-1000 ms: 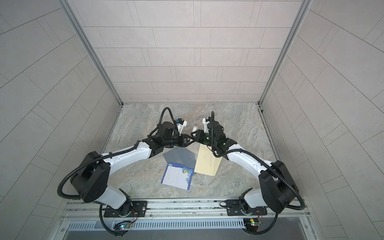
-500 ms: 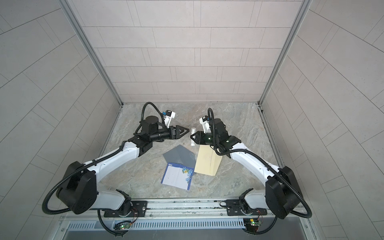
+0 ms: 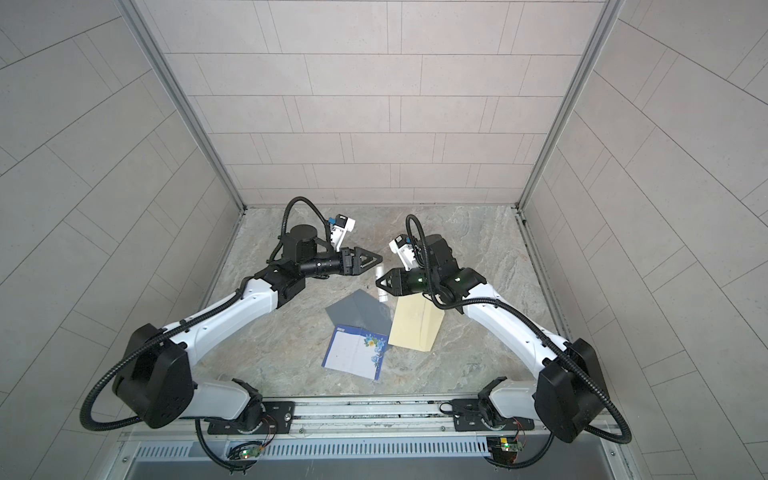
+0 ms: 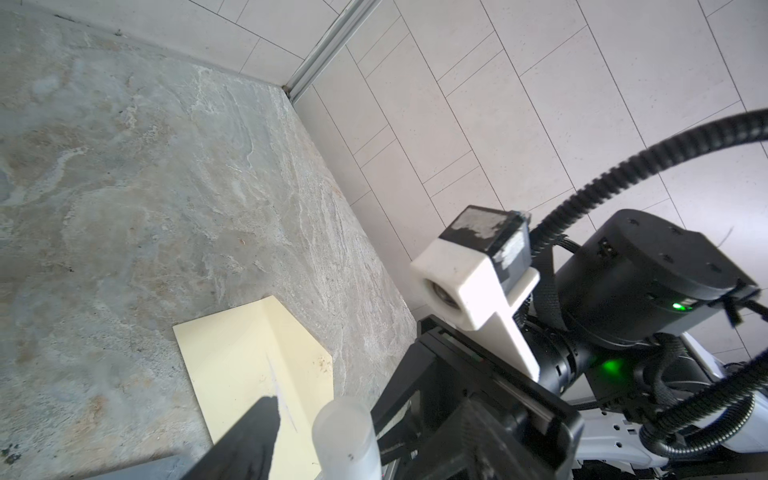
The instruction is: Place the letter into the envelope and seal it
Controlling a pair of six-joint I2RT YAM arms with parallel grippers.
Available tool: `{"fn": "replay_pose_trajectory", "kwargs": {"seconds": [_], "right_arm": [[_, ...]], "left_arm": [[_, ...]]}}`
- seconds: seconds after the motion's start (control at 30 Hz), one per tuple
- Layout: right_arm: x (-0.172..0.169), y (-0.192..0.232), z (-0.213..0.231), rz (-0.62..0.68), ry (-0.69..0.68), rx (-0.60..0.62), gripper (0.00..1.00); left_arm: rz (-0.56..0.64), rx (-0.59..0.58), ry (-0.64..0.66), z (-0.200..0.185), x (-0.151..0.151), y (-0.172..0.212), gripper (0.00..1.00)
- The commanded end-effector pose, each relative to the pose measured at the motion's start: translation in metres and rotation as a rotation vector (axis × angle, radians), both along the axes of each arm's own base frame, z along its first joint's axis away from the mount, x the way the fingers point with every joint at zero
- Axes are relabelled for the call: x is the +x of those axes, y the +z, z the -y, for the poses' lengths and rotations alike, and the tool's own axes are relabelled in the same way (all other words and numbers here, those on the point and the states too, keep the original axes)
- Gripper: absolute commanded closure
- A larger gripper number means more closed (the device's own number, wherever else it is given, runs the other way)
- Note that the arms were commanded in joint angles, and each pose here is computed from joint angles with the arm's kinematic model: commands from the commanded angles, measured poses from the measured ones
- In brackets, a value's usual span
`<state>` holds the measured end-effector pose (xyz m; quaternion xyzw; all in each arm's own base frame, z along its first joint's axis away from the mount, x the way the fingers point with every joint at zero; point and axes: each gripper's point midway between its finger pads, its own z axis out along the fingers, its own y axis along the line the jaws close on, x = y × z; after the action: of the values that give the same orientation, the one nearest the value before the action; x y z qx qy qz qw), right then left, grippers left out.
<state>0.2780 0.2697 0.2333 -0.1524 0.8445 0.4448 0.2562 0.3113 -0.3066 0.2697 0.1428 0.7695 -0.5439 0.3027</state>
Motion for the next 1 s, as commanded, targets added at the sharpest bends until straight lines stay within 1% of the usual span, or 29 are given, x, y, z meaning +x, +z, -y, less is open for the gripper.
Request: {"fn": "replay_pose_trajectory", "kwargs": {"seconds": [0.0, 0.23, 0.37, 0.47, 0.5, 0.53, 0.6, 0.67, 0.7, 0.73, 0.77, 0.8, 0.83, 0.87, 0.9, 0.97], "right_arm": [[0.000, 0.023, -0.005, 0.063, 0.025, 0.031, 0.92], [0.011, 0.026, -0.011, 0.069, 0.019, 0.024, 0.93], [0.019, 0.024, -0.014, 0.070, 0.015, 0.011, 0.93], [0.021, 0.025, -0.019, 0.076, 0.027, 0.009, 0.93], [0.021, 0.025, -0.021, 0.078, 0.031, 0.008, 0.93], [0.021, 0.026, -0.022, 0.078, 0.036, 0.008, 0.92], [0.020, 0.027, -0.024, 0.081, 0.044, 0.009, 0.91], [0.019, 0.027, -0.023, 0.087, 0.041, 0.007, 0.89], [0.019, 0.027, -0.021, 0.089, 0.035, 0.003, 0.82], [0.018, 0.026, -0.019, 0.089, 0.023, -0.007, 0.68], [0.018, 0.026, -0.015, 0.094, 0.007, -0.016, 0.51], [0.019, 0.025, -0.011, 0.101, -0.014, -0.023, 0.37], [0.020, 0.026, -0.007, 0.109, -0.042, -0.026, 0.29], [0.022, 0.029, -0.003, 0.122, -0.072, -0.017, 0.24], [0.023, 0.031, 0.000, 0.133, -0.099, 0.006, 0.22], [0.027, 0.038, 0.004, 0.145, -0.156, 0.071, 0.20]], "left_arm": [[0.002, -0.003, -0.028, 0.005, -0.005, -0.001, 0.30], [-0.035, 0.004, -0.040, 0.007, -0.010, -0.014, 0.43], [-0.046, 0.005, -0.041, 0.007, -0.011, -0.020, 0.52], [-0.062, 0.002, -0.035, 0.008, -0.010, -0.024, 0.67], [-0.062, 0.000, -0.027, 0.008, -0.009, -0.024, 0.73], [-0.056, 0.001, -0.013, 0.007, -0.006, -0.024, 0.77], [-0.082, -0.011, 0.034, 0.005, 0.002, -0.023, 0.86], [-0.085, -0.009, 0.088, 0.002, 0.010, -0.022, 0.93], [-0.083, -0.006, 0.122, -0.001, 0.015, -0.021, 0.96], [-0.084, 0.003, 0.166, -0.005, 0.021, -0.020, 0.99], [-0.083, 0.017, 0.211, -0.010, 0.026, -0.018, 1.00], [-0.082, 0.033, 0.256, -0.016, 0.031, -0.016, 1.00], [-0.080, 0.045, 0.290, -0.021, 0.034, -0.013, 1.00], [-0.078, 0.057, 0.345, -0.029, 0.039, -0.010, 1.00], [-0.083, 0.060, 0.399, -0.037, 0.043, -0.007, 1.00], [-0.104, 0.028, 0.495, -0.051, 0.049, 0.001, 1.00]]}}
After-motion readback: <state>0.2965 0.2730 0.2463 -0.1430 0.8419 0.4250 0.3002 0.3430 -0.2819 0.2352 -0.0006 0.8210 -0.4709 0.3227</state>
